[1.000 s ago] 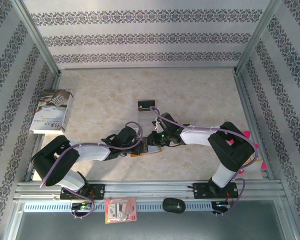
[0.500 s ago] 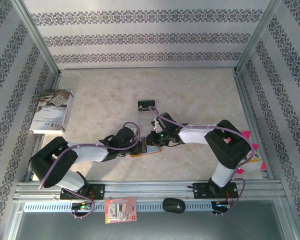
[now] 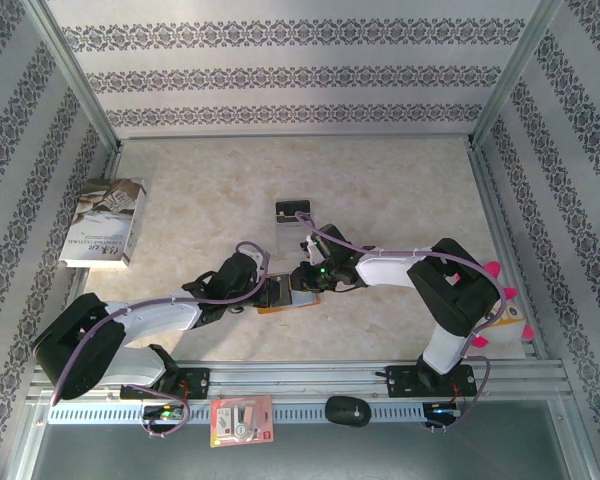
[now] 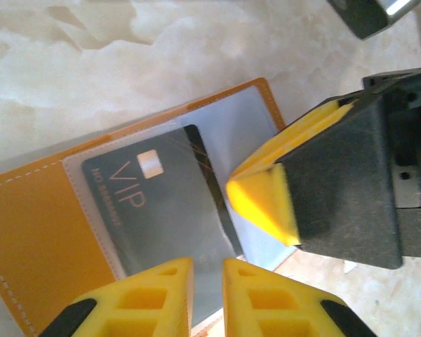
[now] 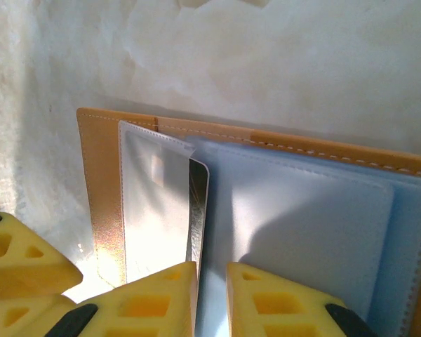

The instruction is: Take the credit cards out of the card holder

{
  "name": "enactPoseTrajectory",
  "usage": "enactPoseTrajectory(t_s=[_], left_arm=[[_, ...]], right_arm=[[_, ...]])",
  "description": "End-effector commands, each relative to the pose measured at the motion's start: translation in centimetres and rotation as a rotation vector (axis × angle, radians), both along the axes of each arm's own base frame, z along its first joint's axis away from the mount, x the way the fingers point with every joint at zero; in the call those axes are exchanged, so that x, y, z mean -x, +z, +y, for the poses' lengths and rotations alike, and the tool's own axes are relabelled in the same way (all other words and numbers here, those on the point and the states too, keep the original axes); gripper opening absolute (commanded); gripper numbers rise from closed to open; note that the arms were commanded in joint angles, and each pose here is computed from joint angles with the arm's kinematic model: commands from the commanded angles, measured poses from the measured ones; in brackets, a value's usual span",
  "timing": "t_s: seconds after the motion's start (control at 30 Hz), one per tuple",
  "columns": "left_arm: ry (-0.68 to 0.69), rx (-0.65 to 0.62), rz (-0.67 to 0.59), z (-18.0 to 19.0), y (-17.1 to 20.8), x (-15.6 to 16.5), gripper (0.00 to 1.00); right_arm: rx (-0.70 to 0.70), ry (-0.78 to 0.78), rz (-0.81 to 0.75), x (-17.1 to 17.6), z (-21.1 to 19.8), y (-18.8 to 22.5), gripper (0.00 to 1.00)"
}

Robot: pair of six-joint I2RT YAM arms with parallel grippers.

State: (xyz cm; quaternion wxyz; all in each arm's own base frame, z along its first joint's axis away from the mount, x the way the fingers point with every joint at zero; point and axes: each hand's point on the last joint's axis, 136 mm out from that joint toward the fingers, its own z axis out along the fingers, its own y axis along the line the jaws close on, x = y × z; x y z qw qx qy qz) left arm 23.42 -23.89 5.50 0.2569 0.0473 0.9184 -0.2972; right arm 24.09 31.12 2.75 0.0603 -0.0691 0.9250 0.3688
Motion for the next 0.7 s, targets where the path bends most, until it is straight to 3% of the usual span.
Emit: enactPoseTrajectory(t_s=[0.0,0.4,0.67], left_arm=[[0.032,-0.113,0.032,2.1,-2.1,0.2,0.16],[0.057,-0.175,0.1,3.5,-5.4,0.7,0.12],[0.065,-0.144,0.137,3.6,-6.3,1.1,0.1]], right_arm=[[-0.022,0.008,-0.056,-0.7,0.3,1.7,0.19],[-0.017,0.027,-0.067,-0.7,0.4,2.2,0.2],[-0.019,0.035,-0.041,-0.9,0.8,1.3,0.2]])
